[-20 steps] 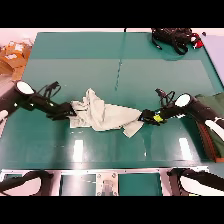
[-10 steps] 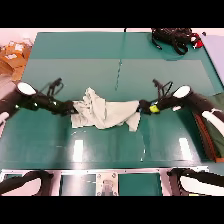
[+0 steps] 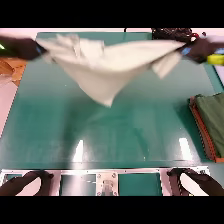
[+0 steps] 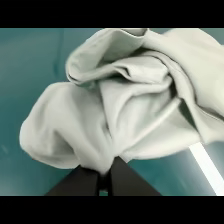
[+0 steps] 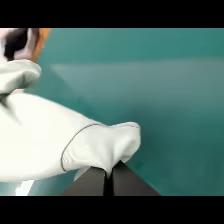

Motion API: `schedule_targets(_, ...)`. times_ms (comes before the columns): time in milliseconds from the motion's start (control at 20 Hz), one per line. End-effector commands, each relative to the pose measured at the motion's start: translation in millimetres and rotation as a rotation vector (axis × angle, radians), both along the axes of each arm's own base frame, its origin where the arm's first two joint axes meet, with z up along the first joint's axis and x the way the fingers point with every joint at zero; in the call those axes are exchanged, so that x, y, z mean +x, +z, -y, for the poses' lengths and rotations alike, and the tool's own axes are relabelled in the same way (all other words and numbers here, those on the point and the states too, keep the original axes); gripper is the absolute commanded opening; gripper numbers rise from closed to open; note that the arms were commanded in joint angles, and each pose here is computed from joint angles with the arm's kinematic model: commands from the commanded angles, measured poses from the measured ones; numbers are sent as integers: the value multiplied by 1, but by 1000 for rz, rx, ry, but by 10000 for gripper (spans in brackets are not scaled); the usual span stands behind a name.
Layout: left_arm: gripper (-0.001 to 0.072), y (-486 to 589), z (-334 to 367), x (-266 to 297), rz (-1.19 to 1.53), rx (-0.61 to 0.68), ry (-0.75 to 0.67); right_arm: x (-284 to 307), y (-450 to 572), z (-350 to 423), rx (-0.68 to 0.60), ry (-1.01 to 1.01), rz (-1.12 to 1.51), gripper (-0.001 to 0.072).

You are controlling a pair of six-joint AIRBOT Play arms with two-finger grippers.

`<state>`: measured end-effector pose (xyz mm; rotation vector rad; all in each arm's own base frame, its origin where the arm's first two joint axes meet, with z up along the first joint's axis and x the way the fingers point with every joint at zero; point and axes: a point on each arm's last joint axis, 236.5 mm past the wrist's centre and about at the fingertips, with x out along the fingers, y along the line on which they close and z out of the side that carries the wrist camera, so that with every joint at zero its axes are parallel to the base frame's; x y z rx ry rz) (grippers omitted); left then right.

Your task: Fold the shirts.

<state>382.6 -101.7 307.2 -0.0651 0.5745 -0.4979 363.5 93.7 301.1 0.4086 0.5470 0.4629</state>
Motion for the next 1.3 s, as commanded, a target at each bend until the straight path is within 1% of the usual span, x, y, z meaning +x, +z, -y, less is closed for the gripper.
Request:
schedule_targets(0,19,102,-4,-35,258,33,14,-52,72,6,-33,-48,201,11)
schedule_targets(150,19,125,-1,-59,310,52,-1,-87,83,-5,-54,-21,233,12)
schedule_targets(300,19,112,-2,-57,281,93,-20,-108,60,-14,-66,27,148,12)
schedule_targets(400,19,100,-4,-42,260,87,-15,-110,19,-17,-49,50,19,12)
schedule_targets(500,19,70,-4,-18,184,78,-16,-104,-48,-17,-9,64,-168,12)
schedule_targets(700,20,-47,-1,45,-94,44,-49,-105,-213,-14,108,18,-549,12)
schedule_targets(800,20,-120,13,76,-233,-14,-83,-115,-288,-20,190,-12,-676,14)
schedule_targets(900,20,-201,38,98,-359,-18,-124,-124,-340,-27,266,-37,-777,14)
schedule_targets(950,21,-240,58,104,-418,-10,-154,-126,-357,-29,284,-42,-810,13)
schedule_targets(1050,21,-294,90,114,-472,-3,-171,-122,-377,-28,290,-37,-853,13)
schedule_targets(1100,158,-306,98,117,-490,-12,-158,-118,-381,-28,293,-30,-867,14)
schedule_targets(1150,526,-309,99,119,-506,-33,-126,-112,-382,-27,289,-26,-872,14)
schedule_targets(1200,602,-306,93,120,-529,-48,-96,-104,-380,-25,287,-26,-865,25)
schedule_targets(1250,599,-297,81,116,-558,-34,-93,-95,-374,-23,279,-23,-841,56)
